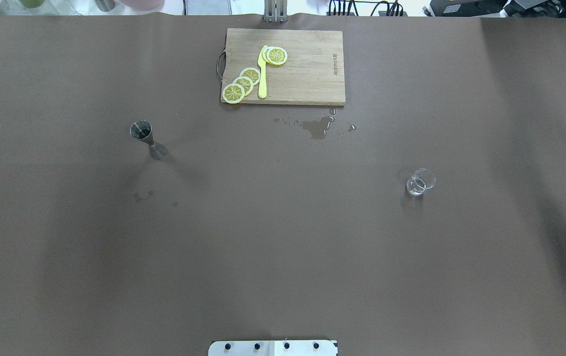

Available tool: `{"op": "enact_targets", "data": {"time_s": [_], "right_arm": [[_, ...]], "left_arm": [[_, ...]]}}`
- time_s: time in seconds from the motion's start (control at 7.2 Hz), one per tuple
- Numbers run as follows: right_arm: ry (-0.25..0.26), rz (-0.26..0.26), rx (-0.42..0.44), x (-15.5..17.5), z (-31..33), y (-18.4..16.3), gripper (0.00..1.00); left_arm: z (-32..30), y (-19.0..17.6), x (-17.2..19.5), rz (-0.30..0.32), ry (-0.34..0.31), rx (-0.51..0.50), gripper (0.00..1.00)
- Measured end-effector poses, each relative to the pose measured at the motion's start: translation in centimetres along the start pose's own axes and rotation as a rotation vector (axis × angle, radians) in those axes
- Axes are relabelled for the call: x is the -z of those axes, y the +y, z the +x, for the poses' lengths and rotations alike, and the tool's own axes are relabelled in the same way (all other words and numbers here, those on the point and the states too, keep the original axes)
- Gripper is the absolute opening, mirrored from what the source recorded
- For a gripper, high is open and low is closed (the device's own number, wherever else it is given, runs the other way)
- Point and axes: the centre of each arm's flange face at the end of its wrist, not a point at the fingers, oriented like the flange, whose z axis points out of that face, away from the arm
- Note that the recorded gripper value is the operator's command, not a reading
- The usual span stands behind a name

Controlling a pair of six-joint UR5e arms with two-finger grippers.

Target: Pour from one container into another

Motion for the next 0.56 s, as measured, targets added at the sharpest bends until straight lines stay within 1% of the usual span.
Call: {"op": "enact_targets", "data": {"time_s": [0.14,0.28,0.56], "right_arm": [[0.001,0.000,0.000,0.0,0.0,0.0,1.00],[0.001,-0.001,-0.001,0.0,0.1,0.0,1.00],[0.001,-0.001,-0.001,0.0,0.1,0.0,1.00]], "left_arm": [[-5.4,0.4,-0.4,-0.030,0.011,0.015,0.98],[-10.9,2.1,-0.4,-0.044,0.008,0.039,0.98],[-19.3,7.8,-0.9,-0.074,-0.004,0.070,0.98]]}}
